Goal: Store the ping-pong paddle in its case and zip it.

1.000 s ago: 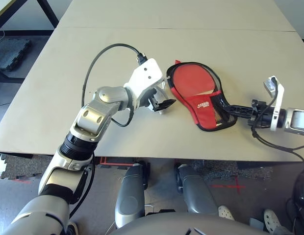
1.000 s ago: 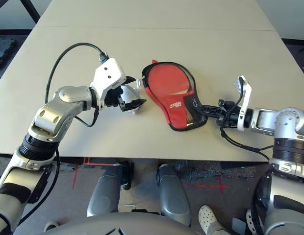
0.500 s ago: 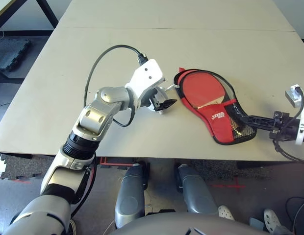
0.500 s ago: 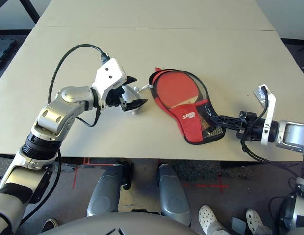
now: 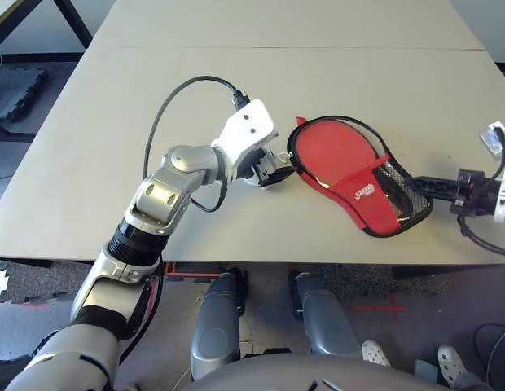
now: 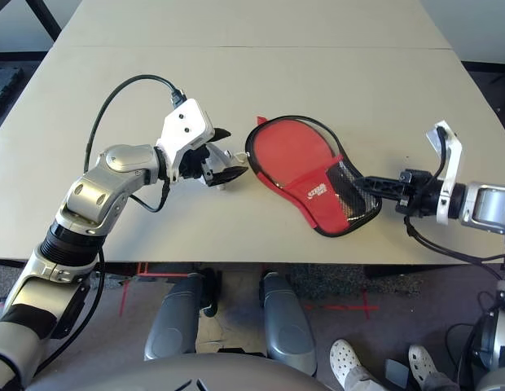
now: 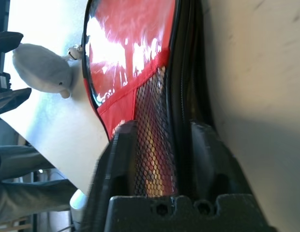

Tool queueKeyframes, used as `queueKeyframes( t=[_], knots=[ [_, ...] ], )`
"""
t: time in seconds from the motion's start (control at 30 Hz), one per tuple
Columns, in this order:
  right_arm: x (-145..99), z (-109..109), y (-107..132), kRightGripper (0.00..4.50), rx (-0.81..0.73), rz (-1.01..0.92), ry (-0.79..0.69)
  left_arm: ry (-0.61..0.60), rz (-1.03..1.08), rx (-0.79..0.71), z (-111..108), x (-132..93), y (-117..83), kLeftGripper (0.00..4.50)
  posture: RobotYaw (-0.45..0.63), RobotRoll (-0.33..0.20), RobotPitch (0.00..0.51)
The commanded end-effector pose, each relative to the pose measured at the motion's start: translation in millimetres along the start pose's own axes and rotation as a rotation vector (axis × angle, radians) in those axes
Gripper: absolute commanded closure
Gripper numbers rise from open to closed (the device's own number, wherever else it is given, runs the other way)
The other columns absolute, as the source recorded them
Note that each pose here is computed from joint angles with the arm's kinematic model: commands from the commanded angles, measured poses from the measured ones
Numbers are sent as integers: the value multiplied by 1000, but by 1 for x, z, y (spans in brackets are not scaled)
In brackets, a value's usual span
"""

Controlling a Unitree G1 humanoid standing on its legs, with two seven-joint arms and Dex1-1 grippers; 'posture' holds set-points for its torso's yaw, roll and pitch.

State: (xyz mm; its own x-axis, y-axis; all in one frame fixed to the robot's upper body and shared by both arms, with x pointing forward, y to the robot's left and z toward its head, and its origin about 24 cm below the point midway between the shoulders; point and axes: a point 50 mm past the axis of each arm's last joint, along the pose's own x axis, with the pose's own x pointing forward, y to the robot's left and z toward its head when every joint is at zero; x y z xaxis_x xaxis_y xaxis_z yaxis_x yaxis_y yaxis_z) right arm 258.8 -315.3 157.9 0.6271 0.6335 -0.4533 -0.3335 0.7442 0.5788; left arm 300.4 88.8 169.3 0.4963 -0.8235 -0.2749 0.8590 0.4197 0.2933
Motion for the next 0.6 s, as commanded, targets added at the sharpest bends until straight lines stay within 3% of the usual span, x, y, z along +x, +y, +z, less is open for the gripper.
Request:
queueKeyframes(
  t=[0.03, 0.13, 0.37, 0.6],
  knots=[
    [-8, 8, -7, 1183, -72, -39, 12, 10, -1, 3, -2, -1, -3, 0, 24, 0, 226],
    [-11, 25, -20, 112, -342, -130, -4, 8, 15, 10, 0, -6, 2, 0, 27, 0, 224],
    [18, 63, -19, 50, -759, -128, -17, 14, 31, 20, 1, -11, 7, 0, 31, 0, 221],
    [43, 83, -12, 50, -979, -121, -42, 20, 47, 21, 1, -15, 8, 0, 57, 0, 219]
  ],
)
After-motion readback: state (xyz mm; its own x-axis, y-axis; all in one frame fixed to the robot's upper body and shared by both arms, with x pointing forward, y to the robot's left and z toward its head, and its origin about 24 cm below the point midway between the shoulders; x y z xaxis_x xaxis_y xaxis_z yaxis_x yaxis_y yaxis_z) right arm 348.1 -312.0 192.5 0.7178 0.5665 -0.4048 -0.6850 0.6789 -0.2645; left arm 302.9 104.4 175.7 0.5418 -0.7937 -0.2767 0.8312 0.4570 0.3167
